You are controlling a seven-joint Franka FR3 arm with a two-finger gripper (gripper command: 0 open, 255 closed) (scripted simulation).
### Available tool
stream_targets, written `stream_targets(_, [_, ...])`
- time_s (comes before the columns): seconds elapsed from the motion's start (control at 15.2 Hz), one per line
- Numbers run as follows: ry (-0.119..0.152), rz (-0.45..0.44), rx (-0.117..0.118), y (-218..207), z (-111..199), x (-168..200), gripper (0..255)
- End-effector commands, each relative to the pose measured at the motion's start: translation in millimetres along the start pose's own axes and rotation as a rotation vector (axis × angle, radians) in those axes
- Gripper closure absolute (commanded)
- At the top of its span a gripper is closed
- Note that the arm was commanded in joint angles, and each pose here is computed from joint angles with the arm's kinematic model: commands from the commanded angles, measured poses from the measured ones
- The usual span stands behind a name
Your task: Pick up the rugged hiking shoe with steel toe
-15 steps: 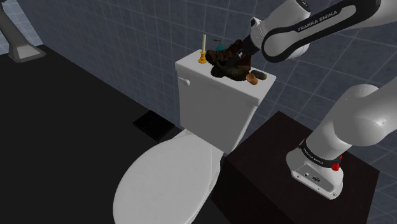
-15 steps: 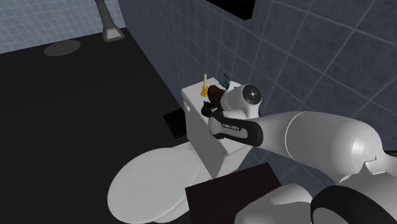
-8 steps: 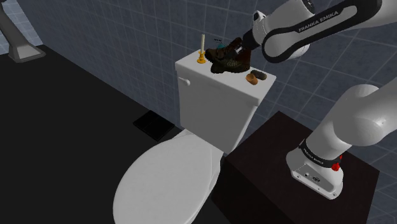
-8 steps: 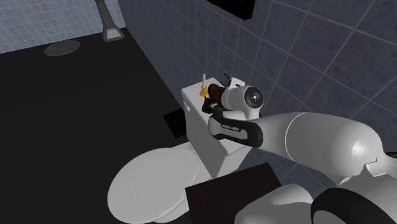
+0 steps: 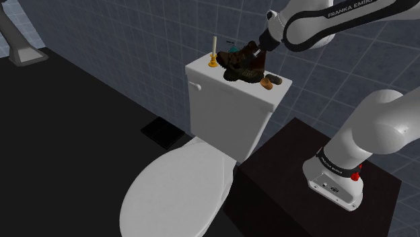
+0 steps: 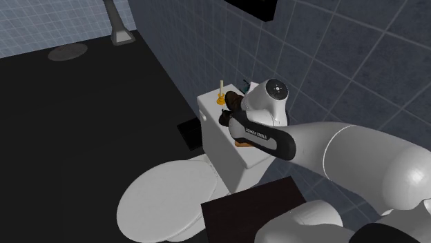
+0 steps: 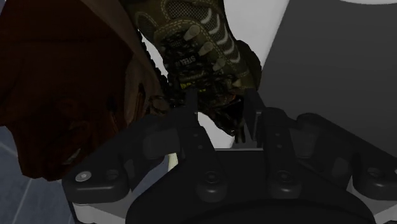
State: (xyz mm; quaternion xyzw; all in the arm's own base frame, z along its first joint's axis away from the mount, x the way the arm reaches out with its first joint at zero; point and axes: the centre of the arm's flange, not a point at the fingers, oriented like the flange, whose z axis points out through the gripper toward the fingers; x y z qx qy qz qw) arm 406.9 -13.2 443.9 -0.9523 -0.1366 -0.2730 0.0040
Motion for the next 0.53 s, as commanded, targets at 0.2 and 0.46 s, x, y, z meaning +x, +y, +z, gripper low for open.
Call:
stream_targets(0.2, [-0.025,0.001,0.008,-1,-17,10,255])
stream_targets(0.46, [-0.025,0.001,0.008,0,-27,16,255])
